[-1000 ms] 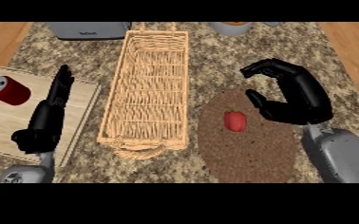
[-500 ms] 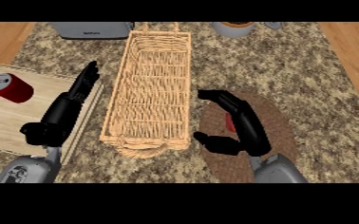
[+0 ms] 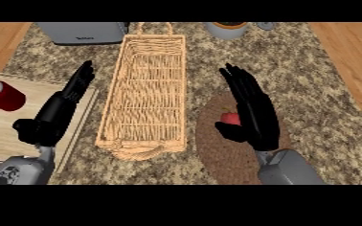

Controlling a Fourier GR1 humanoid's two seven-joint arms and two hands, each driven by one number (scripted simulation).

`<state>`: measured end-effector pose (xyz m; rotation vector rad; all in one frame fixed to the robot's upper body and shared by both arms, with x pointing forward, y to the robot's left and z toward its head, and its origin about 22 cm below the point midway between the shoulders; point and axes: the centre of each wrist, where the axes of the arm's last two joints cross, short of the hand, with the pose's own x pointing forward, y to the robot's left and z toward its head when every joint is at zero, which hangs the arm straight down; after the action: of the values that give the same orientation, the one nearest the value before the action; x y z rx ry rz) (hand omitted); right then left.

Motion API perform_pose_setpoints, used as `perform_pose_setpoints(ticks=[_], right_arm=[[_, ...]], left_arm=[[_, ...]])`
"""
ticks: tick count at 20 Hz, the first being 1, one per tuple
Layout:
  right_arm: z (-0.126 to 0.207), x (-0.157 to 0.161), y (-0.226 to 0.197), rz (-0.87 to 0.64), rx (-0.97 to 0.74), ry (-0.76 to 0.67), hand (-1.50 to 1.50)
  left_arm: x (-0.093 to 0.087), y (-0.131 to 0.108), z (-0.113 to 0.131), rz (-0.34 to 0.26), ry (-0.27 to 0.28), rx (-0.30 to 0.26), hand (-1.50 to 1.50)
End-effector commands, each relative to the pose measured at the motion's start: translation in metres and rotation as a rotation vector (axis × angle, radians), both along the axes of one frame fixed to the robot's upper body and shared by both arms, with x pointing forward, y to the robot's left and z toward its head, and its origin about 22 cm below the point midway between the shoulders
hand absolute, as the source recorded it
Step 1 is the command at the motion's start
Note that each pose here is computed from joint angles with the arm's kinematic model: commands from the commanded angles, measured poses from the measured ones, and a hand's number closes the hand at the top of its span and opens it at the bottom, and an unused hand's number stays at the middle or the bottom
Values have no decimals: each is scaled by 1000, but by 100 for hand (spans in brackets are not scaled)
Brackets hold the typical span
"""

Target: Pick the bell pepper from the placemat and place it in the basket

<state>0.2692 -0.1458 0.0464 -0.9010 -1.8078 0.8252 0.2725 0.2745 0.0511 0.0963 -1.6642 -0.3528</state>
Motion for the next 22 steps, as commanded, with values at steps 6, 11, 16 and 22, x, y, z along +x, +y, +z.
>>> perform_pose_setpoints(ticks=[6, 11, 16, 22], right_arm=[[54, -19, 17, -136, -386, 359, -150], [110, -63, 27, -115, -398, 471, -150], [143, -97, 18, -184, -370, 501, -150], [154, -93, 4, -199, -354, 466, -150]], left_arm=[[-3, -5, -4, -5, -6, -6, 0], [-3, 9, 5, -6, 0, -8, 0], [5, -19, 11, -45, 8, -16, 0], [4, -1, 1, -57, 3, -30, 0]])
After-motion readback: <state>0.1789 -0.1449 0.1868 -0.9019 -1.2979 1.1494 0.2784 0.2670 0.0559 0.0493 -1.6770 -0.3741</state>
